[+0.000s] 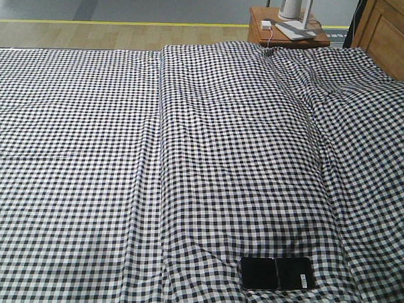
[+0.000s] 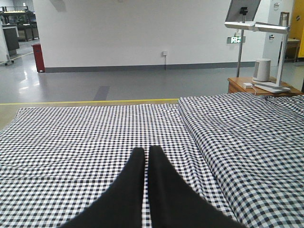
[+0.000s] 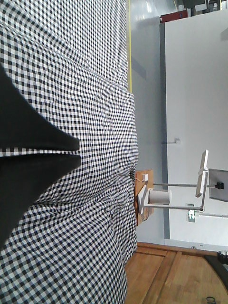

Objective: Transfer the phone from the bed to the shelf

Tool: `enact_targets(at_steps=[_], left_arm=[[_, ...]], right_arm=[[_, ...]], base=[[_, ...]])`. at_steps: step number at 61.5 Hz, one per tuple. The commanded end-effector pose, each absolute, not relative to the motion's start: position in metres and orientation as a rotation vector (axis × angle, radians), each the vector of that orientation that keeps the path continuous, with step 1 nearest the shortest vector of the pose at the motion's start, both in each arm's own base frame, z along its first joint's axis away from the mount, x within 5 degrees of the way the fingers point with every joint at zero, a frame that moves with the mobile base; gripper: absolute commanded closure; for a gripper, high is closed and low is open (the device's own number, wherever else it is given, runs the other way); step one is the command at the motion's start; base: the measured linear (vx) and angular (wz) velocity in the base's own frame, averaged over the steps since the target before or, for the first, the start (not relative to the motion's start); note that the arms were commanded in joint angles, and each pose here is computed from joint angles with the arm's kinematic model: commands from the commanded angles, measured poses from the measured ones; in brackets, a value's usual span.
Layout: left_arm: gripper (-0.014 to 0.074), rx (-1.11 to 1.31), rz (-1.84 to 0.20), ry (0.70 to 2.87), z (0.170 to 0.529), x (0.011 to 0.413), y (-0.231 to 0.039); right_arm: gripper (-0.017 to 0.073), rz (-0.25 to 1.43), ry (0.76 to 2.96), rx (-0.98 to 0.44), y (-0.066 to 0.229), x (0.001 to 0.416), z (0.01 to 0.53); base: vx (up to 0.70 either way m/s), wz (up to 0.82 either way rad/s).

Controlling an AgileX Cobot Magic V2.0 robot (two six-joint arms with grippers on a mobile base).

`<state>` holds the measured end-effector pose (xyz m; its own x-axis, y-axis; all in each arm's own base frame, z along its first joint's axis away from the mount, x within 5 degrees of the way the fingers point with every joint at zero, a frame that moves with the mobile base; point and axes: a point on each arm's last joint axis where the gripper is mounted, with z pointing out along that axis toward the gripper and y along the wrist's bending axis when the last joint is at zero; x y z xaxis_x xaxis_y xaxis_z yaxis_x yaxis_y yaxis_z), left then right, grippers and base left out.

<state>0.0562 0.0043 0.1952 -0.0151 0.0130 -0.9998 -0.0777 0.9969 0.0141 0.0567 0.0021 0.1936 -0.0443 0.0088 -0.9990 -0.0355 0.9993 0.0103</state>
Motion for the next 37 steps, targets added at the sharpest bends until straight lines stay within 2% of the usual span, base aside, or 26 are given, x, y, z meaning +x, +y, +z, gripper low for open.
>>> enact_targets(at_steps=[1, 11, 19, 24, 37], left_arm=[[0.0592, -0.059, 0.057, 1.480, 0.211, 0.054, 0.004], [0.0592, -0.059, 0.057, 1.480, 0.211, 0.054, 0.004], [0.0592, -0.059, 0.057, 1.480, 0.211, 0.054, 0.004], [0.0592, -0.059, 0.057, 1.480, 0.211, 0.054, 0.004], [0.0592, -0.059, 0.057, 1.480, 0.211, 0.054, 0.004]], right_arm=[[0.0564, 0.015, 1.529, -0.031, 0.002, 0.056, 0.199], [0.0564, 0.014, 1.412, -0.028, 0.002, 0.055, 0.210], [0.0564, 0.013, 1.210, -0.022, 0.001, 0.050, 0.228], [0.0564, 0.013, 1.078, -0.018, 0.001, 0.045, 0.243], [0.0564, 0.012, 0.937, -0.017, 0.000, 0.026, 0.297]], base=[[0.00, 0.00], [0.00, 0.00], [0.00, 0.00], [0.00, 0.00], [0.00, 0.00]])
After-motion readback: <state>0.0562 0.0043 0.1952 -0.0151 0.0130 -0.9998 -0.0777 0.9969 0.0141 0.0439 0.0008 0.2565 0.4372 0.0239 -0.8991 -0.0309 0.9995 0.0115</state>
